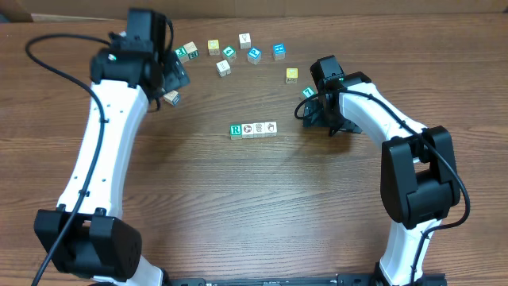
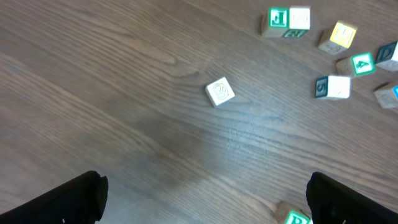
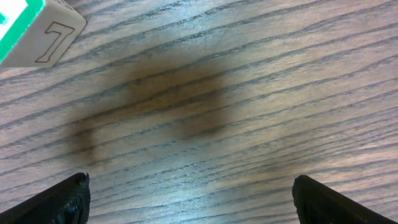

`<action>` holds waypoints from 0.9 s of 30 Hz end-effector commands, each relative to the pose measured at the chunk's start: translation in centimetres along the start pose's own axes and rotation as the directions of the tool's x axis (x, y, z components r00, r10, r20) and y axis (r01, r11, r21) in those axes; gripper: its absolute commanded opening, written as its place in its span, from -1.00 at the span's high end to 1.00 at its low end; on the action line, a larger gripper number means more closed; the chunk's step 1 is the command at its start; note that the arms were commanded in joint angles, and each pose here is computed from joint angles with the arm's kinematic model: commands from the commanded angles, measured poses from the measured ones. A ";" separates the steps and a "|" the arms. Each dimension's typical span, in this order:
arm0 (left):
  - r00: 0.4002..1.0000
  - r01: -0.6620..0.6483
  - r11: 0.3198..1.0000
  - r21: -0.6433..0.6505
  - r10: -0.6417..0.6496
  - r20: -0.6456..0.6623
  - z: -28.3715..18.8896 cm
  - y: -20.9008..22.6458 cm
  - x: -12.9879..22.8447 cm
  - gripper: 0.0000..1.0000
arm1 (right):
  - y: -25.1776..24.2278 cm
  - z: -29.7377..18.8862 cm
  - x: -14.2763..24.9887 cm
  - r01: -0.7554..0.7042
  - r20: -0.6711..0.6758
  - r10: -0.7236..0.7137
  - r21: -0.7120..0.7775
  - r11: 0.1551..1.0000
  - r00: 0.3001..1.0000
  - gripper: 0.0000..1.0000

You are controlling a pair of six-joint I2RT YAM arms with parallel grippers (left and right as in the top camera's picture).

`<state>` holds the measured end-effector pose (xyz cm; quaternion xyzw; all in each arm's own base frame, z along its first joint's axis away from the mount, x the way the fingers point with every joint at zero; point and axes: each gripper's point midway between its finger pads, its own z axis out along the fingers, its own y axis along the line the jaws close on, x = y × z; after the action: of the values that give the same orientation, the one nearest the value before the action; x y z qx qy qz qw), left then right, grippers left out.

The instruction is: Form a horizontal line

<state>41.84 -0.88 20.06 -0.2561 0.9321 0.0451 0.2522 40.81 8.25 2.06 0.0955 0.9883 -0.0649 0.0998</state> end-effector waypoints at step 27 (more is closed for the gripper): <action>0.918 -0.218 0.909 0.356 0.067 0.390 3.6 0.3 8.8 -0.99 | -0.2 -1.8 -1.5 -0.019 0.056 0.020 -0.016 1.000 0.998 -1.00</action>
<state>38.37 -3.03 12.94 -0.1675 0.8744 -0.0690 0.4501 40.79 8.24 2.05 0.0955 0.9883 -0.0652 0.0995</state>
